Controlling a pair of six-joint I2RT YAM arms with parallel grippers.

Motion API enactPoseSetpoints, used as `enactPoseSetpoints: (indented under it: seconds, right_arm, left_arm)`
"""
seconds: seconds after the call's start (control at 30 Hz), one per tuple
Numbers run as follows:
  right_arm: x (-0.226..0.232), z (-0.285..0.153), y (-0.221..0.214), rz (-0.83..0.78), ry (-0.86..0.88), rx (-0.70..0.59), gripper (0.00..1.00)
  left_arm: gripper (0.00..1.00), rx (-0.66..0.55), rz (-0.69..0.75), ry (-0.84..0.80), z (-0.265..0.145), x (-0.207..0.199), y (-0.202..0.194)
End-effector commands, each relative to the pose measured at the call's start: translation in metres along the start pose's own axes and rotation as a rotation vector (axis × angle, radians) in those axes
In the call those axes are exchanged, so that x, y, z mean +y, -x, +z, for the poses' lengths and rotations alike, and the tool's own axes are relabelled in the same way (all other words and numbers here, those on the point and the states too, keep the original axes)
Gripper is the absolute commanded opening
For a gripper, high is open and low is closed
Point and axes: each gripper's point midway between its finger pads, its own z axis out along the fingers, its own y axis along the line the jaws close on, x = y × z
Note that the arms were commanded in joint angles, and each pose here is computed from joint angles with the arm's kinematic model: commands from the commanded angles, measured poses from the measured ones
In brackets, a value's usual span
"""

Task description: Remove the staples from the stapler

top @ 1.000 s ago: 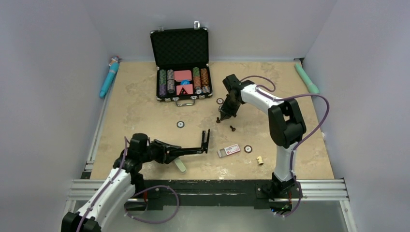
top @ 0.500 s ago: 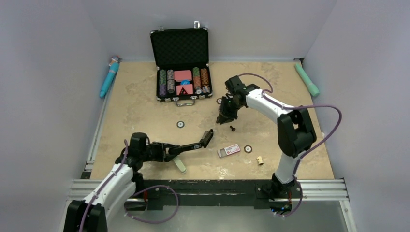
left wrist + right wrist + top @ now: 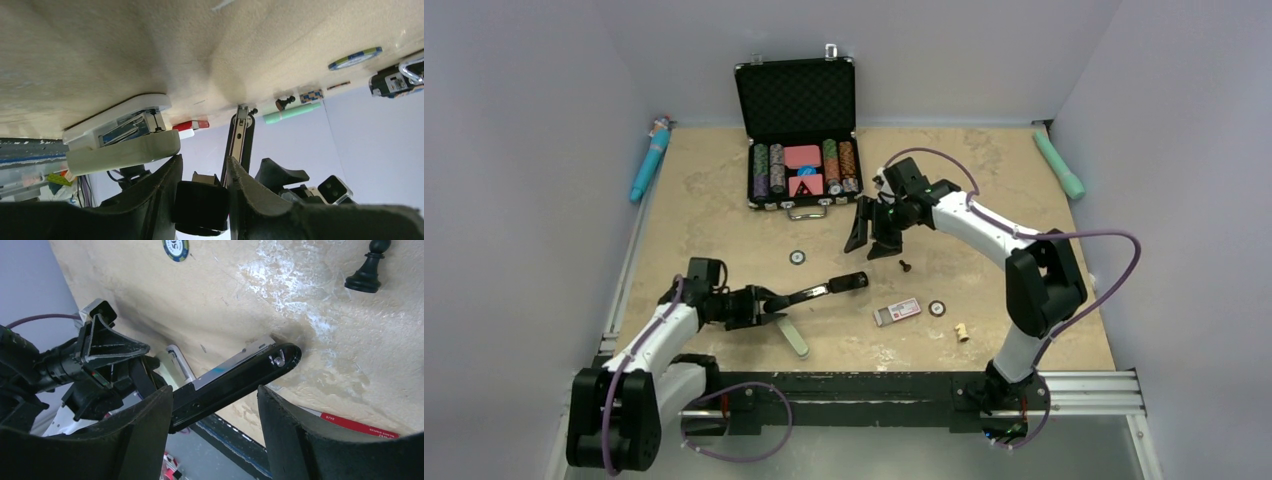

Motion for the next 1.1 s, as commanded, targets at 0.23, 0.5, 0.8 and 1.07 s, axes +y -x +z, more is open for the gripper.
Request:
enactPoseSetpoints:
  seconds: [0.23,0.5,0.8,1.07]
  right_arm:
    - [0.000,0.024,-0.030,0.035,0.063,0.075,0.67]
    - [-0.016,0.025,-0.023,-0.102,-0.026,0.031,0.67]
    - [0.002,0.004,-0.020,-0.329,0.011,-0.011,0.64]
    - [0.045,-0.014,-0.060,-0.727,0.069,-0.114,0.65]
  left_arm:
    - [0.00,-0.319,-0.014,0.415,-0.024,0.076,0.057]
    - [0.00,-0.437,0.020,0.531,-0.045,0.069,0.067]
    - [0.00,-0.598,0.094,0.520,-0.075,0.040,0.078]
    - [0.00,-0.649,0.180,0.523,-0.081,0.009,0.075]
